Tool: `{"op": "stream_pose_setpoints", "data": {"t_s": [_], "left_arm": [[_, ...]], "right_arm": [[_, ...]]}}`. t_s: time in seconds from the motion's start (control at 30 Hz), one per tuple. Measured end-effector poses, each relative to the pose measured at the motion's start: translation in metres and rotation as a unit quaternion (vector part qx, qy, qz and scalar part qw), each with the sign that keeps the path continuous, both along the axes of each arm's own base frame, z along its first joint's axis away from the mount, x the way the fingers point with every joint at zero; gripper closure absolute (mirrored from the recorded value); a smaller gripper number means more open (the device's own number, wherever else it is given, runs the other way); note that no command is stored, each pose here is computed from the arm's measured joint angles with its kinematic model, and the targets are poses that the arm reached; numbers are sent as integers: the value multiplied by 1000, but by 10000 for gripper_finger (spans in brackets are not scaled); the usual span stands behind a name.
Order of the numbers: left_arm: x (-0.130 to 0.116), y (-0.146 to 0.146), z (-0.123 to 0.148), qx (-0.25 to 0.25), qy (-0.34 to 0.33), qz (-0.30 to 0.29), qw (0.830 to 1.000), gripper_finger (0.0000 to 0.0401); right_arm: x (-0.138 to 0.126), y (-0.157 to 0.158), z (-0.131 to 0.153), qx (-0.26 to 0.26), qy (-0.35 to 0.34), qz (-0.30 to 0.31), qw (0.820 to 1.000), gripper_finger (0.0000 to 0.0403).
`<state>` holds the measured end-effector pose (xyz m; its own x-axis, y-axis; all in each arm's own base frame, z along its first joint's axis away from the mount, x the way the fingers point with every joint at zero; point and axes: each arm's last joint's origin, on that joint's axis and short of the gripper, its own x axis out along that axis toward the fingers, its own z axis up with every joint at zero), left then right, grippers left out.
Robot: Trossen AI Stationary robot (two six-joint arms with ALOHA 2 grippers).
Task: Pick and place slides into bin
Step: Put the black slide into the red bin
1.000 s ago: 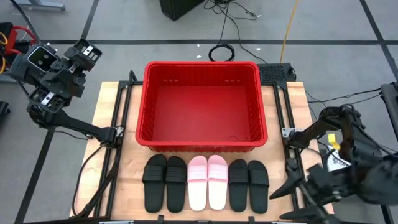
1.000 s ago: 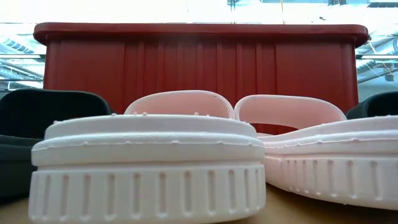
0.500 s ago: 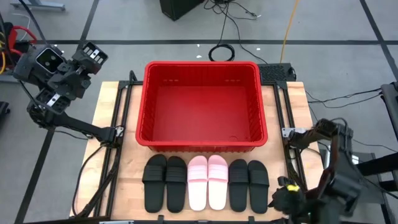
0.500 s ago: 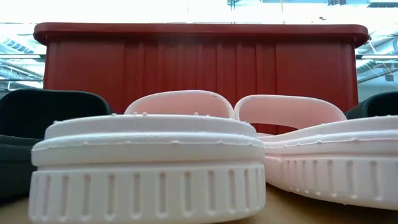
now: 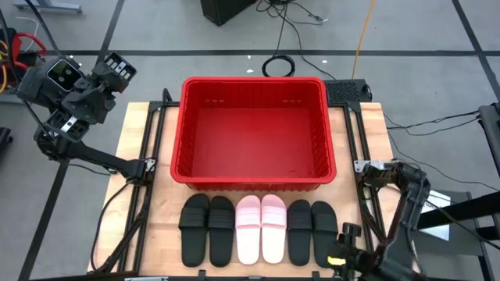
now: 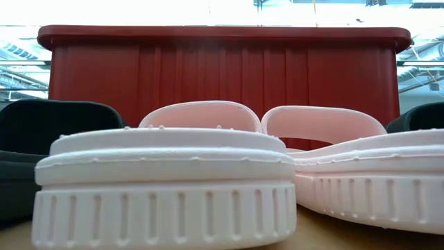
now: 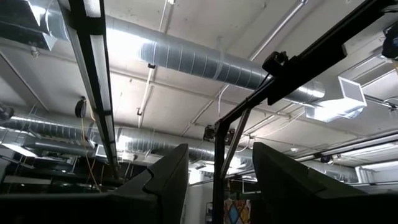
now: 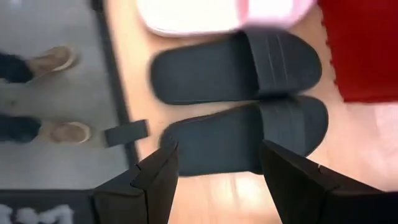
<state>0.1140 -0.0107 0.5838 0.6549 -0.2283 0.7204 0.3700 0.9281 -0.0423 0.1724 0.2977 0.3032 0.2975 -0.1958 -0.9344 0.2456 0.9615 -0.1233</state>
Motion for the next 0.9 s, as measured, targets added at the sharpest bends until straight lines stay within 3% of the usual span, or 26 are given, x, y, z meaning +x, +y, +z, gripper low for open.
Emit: {"op": "stream_pose_setpoints", "data": {"t_s": [0.3, 0.57, 0.9], "left_arm": [[0, 0, 0, 3, 0, -2, 1000, 215], [0, 0, 0, 3, 0, -3, 1000, 215], [1, 0, -1, 4, 10, -2, 1000, 215]], "right_arm": [[-9, -16, -60, -31, -8, -73, 997, 190], [-5, -25, -87, -26, -13, -100, 995, 190], [-1, -45, -110, -66, 8, -123, 990, 190]]}}
